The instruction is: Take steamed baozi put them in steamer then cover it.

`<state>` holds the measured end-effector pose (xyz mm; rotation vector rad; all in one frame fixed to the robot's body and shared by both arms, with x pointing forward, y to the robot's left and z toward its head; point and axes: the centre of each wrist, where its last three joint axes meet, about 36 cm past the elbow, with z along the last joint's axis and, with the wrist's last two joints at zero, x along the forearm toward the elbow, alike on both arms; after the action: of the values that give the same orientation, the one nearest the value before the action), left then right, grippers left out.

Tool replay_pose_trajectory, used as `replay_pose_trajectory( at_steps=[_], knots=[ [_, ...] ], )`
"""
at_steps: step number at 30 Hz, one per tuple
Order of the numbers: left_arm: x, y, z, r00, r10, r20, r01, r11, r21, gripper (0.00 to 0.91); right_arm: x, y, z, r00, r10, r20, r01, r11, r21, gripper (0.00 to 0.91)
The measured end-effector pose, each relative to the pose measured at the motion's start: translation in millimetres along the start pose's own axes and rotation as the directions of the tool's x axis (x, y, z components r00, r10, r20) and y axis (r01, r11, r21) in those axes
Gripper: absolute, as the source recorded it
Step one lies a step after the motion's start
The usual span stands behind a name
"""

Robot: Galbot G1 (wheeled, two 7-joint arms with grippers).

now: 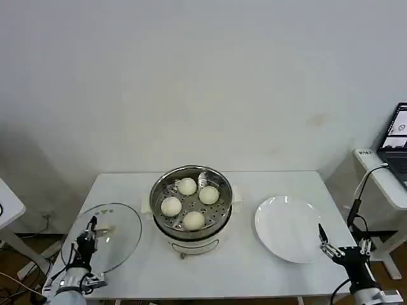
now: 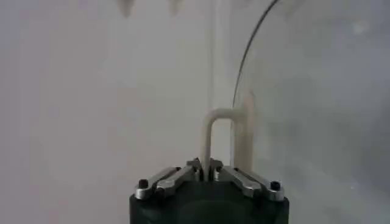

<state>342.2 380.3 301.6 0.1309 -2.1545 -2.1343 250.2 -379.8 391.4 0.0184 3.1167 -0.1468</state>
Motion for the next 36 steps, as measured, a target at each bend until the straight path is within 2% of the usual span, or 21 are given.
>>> replay_pose_trajectory(
  at_steps=[11,19,22,28,36],
  knots=[
    [1.3,62.7,4.2,0.992,-0.123,-0.039,0.123,0.992,-0.004,0.0,-10.2,5.1,-1.5,0.999,-0.033,0.014,0.033,0.999,0.004,0.907],
    [-6.8,100.1,-10.6,0.986,-0.169,0.003,0.169,0.984,-0.055,0.0,-13.2,12.8,-3.4,0.999,-0.05,0.006,0.05,0.998,0.026,0.907],
    [-12.7,115.3,-21.7,0.983,-0.182,0.022,0.183,0.98,-0.071,0.0,-15.0,16.2,-2.4,0.998,-0.058,0.0,0.058,0.998,0.037,0.907],
    [-25.2,144.6,-61.5,0.982,-0.187,0.032,0.19,0.978,-0.084,0.0,-21.6,19.3,1.7,0.997,-0.071,-0.023,0.073,0.995,0.073,0.907],
    [-37.4,155.1,-121.4,0.992,-0.126,0.015,0.126,0.991,-0.052,0.0,-29.8,25.3,11.7,0.995,-0.085,-0.058,0.091,0.991,0.099,0.907]
  ],
)
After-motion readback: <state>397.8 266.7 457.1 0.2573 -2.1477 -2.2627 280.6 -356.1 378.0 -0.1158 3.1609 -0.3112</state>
